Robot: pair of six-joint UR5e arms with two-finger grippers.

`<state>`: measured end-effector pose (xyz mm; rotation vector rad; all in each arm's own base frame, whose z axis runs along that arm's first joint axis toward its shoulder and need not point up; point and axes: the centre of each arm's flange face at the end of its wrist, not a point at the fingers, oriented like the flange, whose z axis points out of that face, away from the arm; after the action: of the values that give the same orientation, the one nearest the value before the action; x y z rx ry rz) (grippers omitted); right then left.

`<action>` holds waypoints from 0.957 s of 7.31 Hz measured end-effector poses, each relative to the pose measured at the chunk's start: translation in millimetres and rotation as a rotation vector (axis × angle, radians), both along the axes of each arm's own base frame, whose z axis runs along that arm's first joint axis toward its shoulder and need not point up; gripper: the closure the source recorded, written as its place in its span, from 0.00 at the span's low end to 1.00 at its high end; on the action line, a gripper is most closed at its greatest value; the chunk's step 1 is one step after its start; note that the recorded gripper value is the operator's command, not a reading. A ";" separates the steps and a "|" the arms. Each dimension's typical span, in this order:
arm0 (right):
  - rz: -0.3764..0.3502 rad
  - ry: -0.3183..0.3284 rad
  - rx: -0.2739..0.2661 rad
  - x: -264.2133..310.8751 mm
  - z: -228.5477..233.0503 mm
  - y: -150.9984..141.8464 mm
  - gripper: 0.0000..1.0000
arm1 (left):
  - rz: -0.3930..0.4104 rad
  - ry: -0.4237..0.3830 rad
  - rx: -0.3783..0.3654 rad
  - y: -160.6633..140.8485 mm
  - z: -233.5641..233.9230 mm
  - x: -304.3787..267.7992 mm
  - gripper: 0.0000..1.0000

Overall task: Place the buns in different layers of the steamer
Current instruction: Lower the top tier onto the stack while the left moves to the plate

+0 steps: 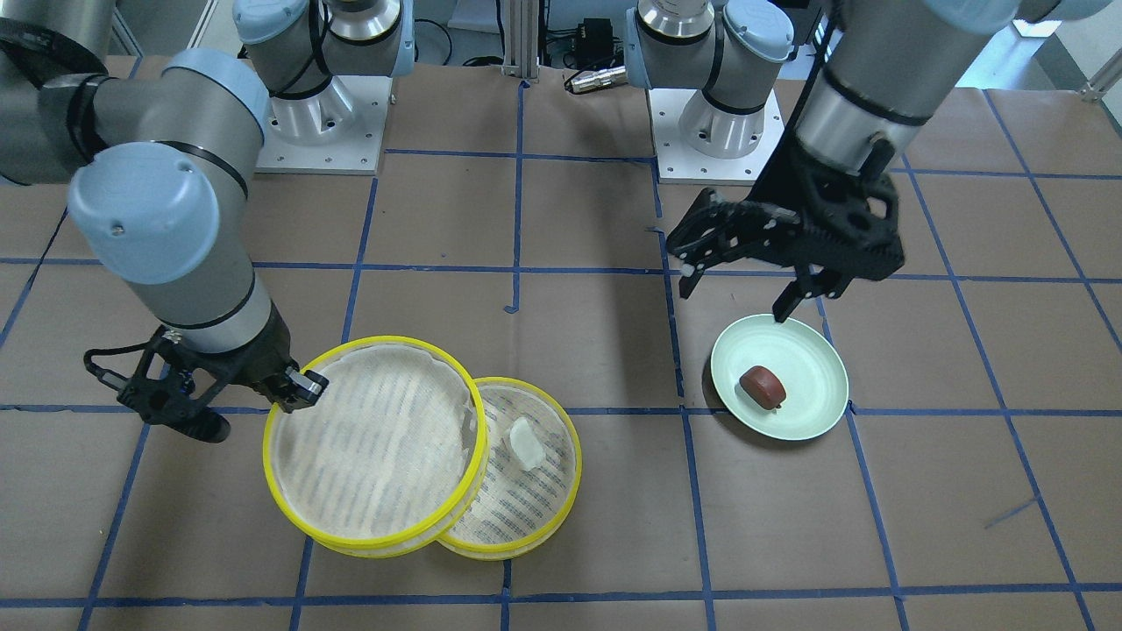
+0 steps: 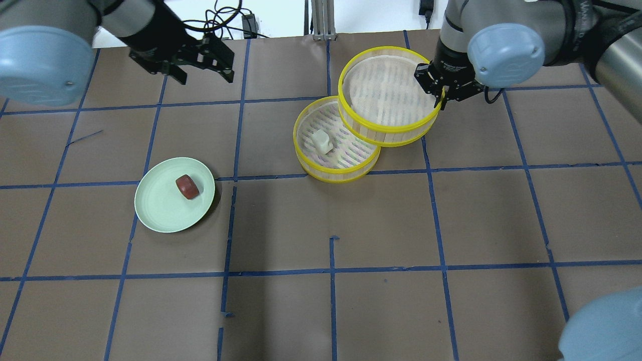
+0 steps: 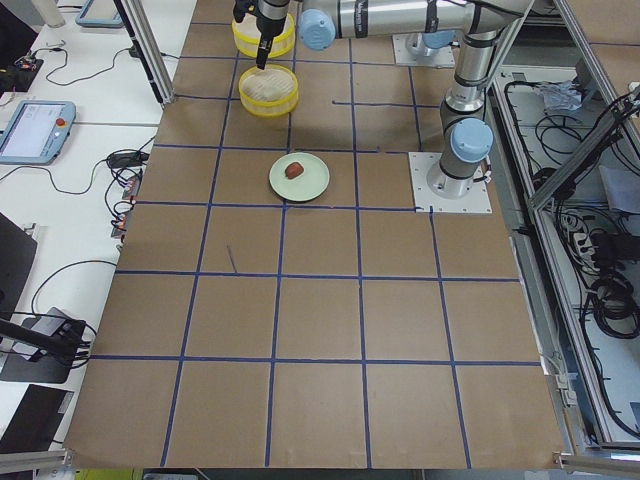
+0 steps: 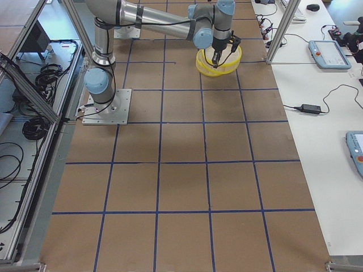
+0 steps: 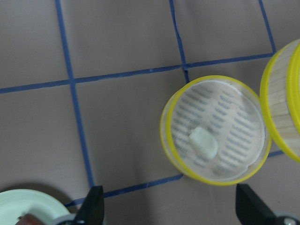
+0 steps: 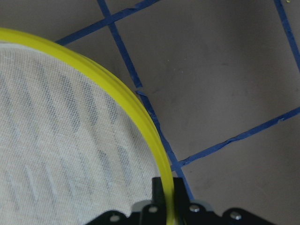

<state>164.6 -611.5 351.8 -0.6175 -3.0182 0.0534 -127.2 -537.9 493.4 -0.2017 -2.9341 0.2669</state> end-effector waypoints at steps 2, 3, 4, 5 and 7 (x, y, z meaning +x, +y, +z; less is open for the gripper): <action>0.028 0.047 0.006 58.8 -24.2 8.9 0.96 | 0.007 -0.015 0.056 13.8 -0.3 13.8 0.00; 0.039 0.058 0.017 80.6 -36.1 13.6 0.96 | 0.005 -0.017 0.063 16.0 -0.8 13.7 0.00; 0.044 0.061 0.024 91.9 -42.4 16.5 0.95 | 0.004 -0.018 0.065 17.2 -0.7 13.5 0.00; 0.045 0.059 0.027 96.4 -45.4 17.6 0.95 | 0.003 -0.018 0.067 17.5 -1.6 13.3 0.00; 0.044 0.057 0.023 98.8 -49.3 16.1 0.95 | 0.001 -0.018 0.072 17.9 -3.4 12.7 0.00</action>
<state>263.4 -595.4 302.4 -0.5376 -2.9734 0.0378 -114.5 -520.0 490.0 -0.1926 -2.9555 0.1601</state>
